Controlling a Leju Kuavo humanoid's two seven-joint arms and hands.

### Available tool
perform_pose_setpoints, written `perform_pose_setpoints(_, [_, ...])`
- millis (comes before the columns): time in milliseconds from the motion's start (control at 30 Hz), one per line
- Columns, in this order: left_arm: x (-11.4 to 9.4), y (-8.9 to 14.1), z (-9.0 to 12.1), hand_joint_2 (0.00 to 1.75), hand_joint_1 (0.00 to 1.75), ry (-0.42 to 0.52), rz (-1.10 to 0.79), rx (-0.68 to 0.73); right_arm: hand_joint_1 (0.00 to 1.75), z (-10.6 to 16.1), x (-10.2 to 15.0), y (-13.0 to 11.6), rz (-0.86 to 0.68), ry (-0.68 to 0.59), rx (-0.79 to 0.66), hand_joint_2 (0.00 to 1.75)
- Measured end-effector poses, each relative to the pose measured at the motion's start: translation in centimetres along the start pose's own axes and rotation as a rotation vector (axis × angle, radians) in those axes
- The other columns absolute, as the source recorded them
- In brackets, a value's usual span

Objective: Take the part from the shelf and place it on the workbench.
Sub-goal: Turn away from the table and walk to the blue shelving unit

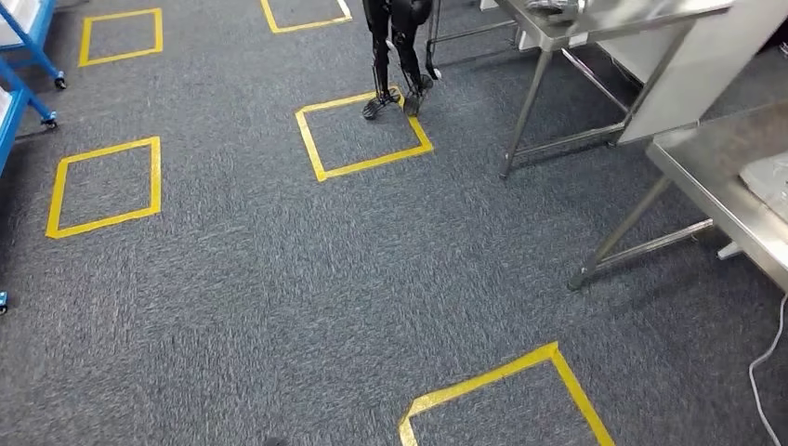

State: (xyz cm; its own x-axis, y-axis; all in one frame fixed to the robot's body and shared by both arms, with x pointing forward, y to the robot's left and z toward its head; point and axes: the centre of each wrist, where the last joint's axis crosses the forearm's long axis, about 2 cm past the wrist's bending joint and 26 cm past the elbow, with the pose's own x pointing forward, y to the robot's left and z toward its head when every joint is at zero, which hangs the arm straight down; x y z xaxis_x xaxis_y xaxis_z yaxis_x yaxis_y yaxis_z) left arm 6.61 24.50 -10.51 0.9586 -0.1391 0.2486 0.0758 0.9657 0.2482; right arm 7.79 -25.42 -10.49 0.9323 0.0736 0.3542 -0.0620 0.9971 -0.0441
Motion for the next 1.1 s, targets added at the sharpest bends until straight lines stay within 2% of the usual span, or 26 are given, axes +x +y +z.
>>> perform_pose_setpoints(267, [-0.1,2.0,-0.7,0.00,0.00,0.004,0.057,0.008,0.00,0.1,-0.6,-0.3,0.041,0.054,0.029,0.00])
perform_pose_setpoints(467, [-0.5,2.7,-0.8,0.00,0.00,0.023,0.069,0.016,0.00,0.0,-0.4,-0.5,0.046,0.017,0.016,0.00])
perform_pose_setpoints(1100, [0.0,3.0,-1.0,0.00,0.00,-0.032,0.016,0.000,0.00,0.0,-0.4,-0.7,-0.017,0.014,-0.048,0.00])
